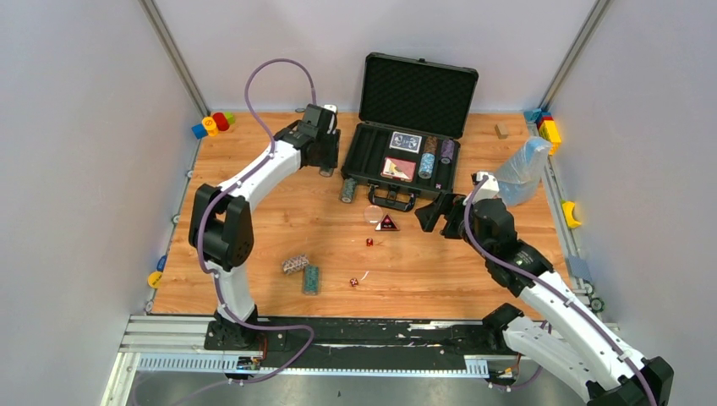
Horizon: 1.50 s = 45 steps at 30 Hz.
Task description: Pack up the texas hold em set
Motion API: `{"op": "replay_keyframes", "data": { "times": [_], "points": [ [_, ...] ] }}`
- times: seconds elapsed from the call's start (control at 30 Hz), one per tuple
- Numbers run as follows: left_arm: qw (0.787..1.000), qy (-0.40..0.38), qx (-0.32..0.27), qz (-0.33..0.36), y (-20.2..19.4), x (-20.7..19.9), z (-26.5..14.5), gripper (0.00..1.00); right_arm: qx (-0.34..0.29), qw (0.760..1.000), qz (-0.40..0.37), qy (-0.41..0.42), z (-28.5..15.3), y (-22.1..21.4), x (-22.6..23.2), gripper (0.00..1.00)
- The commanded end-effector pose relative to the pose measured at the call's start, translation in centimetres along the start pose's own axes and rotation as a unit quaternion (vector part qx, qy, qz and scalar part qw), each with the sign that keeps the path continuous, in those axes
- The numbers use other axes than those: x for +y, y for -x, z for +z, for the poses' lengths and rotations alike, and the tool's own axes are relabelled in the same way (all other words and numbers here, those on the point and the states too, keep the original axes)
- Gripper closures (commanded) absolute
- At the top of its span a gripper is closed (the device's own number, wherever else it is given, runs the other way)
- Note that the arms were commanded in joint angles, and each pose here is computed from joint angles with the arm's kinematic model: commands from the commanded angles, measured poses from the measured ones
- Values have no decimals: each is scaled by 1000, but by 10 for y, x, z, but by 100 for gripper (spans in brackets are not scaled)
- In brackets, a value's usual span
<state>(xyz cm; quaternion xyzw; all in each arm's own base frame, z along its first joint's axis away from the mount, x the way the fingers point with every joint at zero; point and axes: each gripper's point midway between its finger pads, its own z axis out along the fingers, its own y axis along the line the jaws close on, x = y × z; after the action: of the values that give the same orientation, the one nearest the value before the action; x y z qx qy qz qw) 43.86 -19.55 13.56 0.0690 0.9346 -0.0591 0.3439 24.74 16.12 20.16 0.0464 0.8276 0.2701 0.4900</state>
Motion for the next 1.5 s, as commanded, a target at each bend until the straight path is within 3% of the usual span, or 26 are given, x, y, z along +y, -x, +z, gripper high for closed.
{"op": "replay_keyframes", "data": {
  "times": [0.0, 0.43, 0.8, 1.23, 1.3, 1.4, 1.47],
  "points": [
    [991, -81, -107, -6, 76, -33, -34, 63, -31, 1000, -5, 1, 5, 12, 1, 11],
    [978, -179, -109, -11, 120, -88, 32, 63, -77, 997, -14, -10, 9, 28, -3, 11],
    [981, -120, -152, 3, 133, -74, 97, 64, -78, 997, -15, -15, 13, 25, -7, 11],
    [976, -117, -186, -11, 147, -68, 132, 64, -71, 997, -18, -23, 17, 19, -12, 11],
    [976, -118, -183, -10, 145, -68, 137, 58, -70, 997, -19, -23, 18, 19, -12, 11],
    [977, -123, -174, -11, 142, -70, 140, 27, -70, 997, -19, -23, 18, 19, -12, 12],
    [977, -123, -173, -10, 143, -70, 135, 17, -68, 997, -19, -23, 19, 18, -12, 11]
  ]
}}
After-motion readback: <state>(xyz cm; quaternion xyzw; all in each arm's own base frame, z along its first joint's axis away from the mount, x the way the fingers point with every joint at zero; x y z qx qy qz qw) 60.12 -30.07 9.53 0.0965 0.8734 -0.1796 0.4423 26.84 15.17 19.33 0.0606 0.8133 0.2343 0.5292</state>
